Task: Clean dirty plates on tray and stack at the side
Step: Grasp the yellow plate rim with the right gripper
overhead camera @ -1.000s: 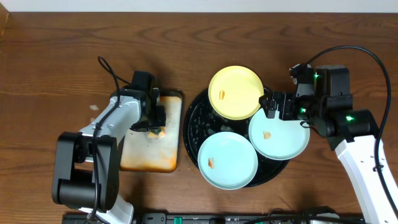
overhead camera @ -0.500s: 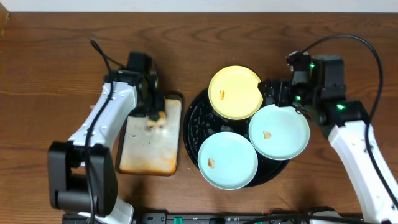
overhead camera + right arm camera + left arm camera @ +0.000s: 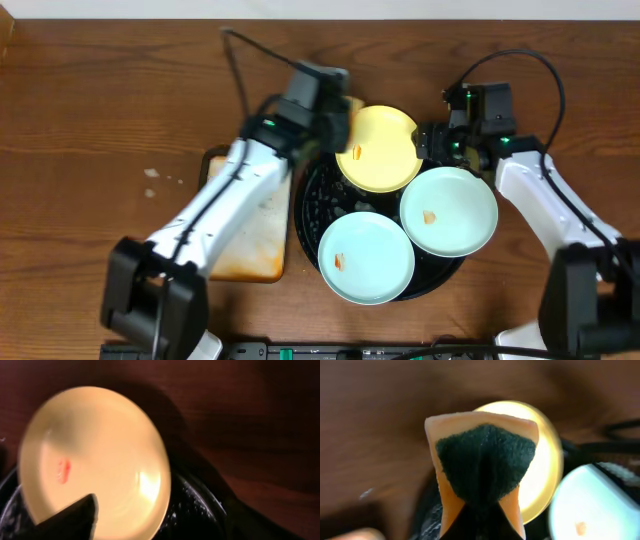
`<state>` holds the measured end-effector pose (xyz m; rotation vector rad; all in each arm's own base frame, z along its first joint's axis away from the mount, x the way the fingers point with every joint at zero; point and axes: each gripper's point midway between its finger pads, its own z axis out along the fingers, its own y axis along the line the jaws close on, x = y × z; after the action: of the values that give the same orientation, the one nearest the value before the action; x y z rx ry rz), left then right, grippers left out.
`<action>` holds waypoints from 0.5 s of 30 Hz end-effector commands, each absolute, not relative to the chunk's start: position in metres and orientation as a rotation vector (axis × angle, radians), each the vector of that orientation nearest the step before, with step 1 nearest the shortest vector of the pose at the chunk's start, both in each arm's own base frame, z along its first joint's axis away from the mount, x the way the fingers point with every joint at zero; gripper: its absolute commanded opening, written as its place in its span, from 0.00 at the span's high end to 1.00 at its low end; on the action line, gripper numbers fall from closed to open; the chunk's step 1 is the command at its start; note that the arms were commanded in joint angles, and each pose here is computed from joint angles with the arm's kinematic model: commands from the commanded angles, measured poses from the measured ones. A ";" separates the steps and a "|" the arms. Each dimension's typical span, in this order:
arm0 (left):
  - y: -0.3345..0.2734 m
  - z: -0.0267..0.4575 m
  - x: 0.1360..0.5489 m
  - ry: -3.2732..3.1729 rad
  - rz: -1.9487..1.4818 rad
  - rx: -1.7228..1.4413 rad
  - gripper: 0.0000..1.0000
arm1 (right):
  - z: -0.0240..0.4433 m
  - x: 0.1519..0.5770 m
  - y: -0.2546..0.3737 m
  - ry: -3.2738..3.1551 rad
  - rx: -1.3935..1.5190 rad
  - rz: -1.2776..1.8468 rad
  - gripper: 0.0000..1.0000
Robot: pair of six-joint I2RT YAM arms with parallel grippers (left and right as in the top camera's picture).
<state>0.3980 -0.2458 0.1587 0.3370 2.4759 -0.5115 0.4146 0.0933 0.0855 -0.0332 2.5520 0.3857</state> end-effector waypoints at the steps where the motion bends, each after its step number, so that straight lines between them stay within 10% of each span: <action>1: -0.275 0.144 0.404 2.471 -0.551 0.333 0.93 | 0.066 0.425 0.090 2.572 -0.031 0.360 0.34; 8: -0.280 0.112 0.410 2.526 -0.529 0.274 0.92 | 0.046 0.431 0.091 2.585 -0.028 0.358 0.78; 15: -0.283 0.111 0.413 2.513 -0.535 0.275 0.92 | 0.031 0.428 0.094 2.622 -0.026 0.392 0.68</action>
<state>0.4057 -0.2814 0.0986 0.2955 2.5475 -0.5309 0.4246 0.0933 0.0344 -0.0250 2.6169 0.3698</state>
